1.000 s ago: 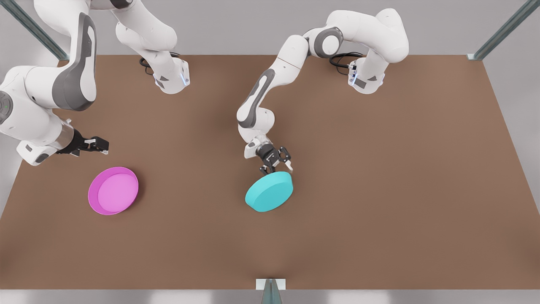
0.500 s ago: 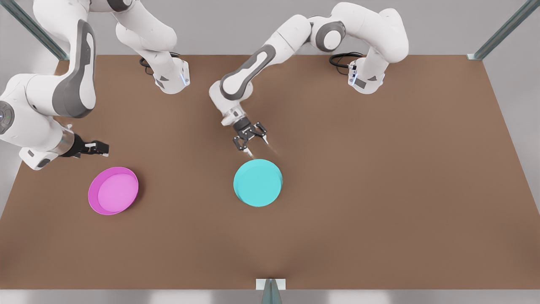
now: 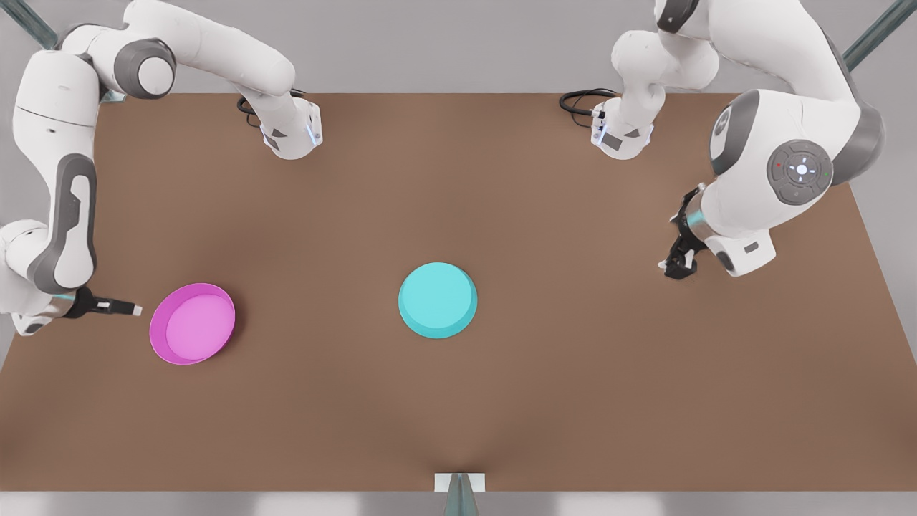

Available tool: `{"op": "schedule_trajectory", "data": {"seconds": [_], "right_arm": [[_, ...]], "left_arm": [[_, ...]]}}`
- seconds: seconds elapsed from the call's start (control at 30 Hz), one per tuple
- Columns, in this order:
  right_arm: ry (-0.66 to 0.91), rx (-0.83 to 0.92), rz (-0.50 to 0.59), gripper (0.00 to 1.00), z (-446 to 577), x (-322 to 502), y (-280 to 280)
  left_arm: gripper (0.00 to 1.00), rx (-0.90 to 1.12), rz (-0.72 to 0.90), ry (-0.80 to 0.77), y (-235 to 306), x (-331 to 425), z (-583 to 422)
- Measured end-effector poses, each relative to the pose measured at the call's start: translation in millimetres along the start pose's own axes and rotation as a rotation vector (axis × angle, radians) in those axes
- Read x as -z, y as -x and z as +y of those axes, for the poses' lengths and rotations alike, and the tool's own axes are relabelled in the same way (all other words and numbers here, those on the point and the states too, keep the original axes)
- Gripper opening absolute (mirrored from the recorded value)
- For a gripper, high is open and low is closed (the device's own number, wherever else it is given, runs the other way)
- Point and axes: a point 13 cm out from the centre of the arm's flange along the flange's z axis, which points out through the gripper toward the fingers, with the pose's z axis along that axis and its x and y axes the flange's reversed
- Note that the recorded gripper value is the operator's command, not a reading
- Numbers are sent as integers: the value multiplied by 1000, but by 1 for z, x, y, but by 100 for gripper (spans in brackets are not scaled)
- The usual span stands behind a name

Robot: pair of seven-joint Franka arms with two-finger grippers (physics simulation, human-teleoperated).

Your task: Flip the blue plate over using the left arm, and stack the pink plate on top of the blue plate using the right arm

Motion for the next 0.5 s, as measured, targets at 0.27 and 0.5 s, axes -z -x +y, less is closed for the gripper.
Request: {"op": "schedule_trajectory", "data": {"seconds": [0.27,0.5], "right_arm": [[94,33,-54,100,-2,-67,9],[160,41,-26,100,2,-109,-11]], "left_arm": [[100,-388,-147,-72,47,35,2],[100,-612,-180,-72,49,50,10]]}}
